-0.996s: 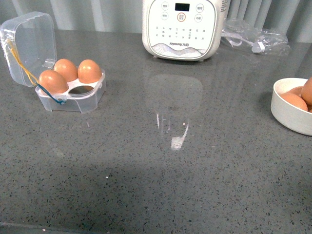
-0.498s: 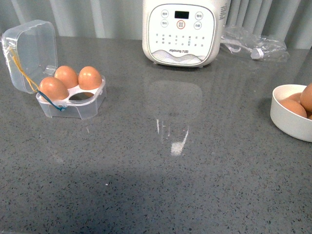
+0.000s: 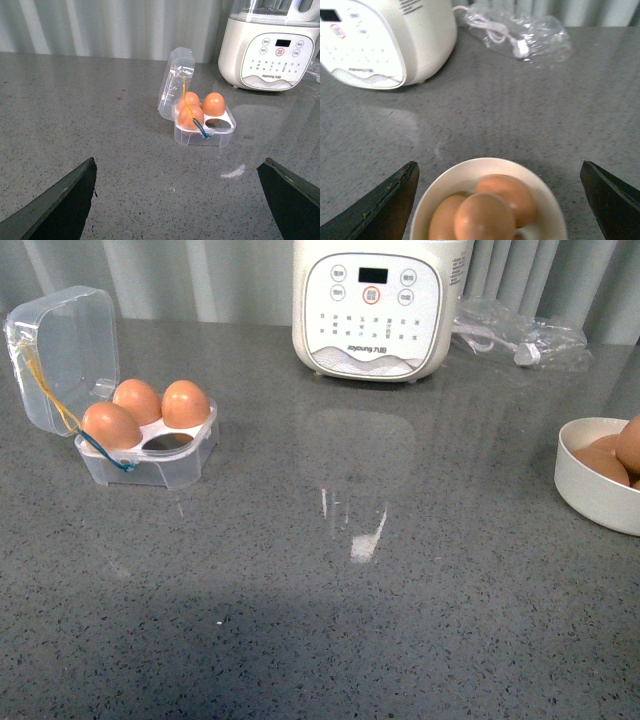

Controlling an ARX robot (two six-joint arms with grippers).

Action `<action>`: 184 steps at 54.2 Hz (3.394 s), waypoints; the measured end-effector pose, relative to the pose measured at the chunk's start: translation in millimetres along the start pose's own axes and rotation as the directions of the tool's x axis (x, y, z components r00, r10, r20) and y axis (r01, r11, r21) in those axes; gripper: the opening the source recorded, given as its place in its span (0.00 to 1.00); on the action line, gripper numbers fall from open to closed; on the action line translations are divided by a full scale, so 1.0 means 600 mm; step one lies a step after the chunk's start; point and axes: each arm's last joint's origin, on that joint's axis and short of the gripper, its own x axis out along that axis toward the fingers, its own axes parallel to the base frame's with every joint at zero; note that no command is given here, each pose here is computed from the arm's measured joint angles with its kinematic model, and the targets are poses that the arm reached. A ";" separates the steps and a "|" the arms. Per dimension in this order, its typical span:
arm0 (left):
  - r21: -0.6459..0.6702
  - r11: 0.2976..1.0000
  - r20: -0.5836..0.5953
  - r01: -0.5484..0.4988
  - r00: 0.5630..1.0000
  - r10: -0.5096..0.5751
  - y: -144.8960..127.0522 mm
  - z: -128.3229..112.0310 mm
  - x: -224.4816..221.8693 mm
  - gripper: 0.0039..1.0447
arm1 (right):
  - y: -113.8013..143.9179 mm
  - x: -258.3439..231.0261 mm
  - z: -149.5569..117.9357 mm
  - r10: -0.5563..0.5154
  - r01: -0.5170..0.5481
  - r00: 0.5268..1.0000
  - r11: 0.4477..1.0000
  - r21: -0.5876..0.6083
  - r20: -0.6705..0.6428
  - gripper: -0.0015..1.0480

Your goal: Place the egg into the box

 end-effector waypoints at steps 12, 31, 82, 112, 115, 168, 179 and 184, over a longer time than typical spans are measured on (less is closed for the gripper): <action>0.000 1.000 0.000 0.000 1.000 0.000 0.000 0.000 0.000 0.94 | 0.003 0.014 -0.006 0.039 -0.040 0.997 0.999 -0.019 -0.063 0.93; 0.000 1.000 0.000 0.000 1.000 0.000 0.000 0.000 0.000 0.94 | -0.003 0.031 -0.039 0.051 -0.055 0.985 0.998 -0.026 -0.164 0.93; 0.000 1.000 0.000 0.000 1.000 0.000 0.000 0.000 0.000 0.94 | -0.005 0.024 -0.036 0.024 -0.029 0.988 0.999 -0.029 -0.153 0.41; 0.000 1.000 0.000 0.000 1.000 0.000 0.000 0.000 0.000 0.94 | 0.122 0.083 0.104 0.309 -0.308 0.951 0.950 -0.056 0.014 0.41; 0.000 1.000 0.000 0.000 1.000 0.000 0.000 0.000 0.000 0.94 | 0.158 0.099 0.119 0.384 -0.383 0.923 0.921 -0.071 0.000 0.41; 0.000 1.000 0.000 0.000 1.000 0.000 0.000 0.000 0.000 0.94 | 0.410 0.189 0.041 0.770 -0.837 0.546 0.479 -0.267 -0.331 0.41; 0.000 1.000 0.000 0.000 1.000 0.000 0.000 0.000 0.000 0.94 | 0.424 0.199 0.016 0.763 -0.847 0.530 0.462 -0.262 -0.370 0.41; 0.000 1.000 0.000 0.000 1.000 0.000 0.000 0.000 0.000 0.94 | 0.428 0.202 0.012 0.762 -0.849 0.528 0.458 -0.264 -0.375 0.41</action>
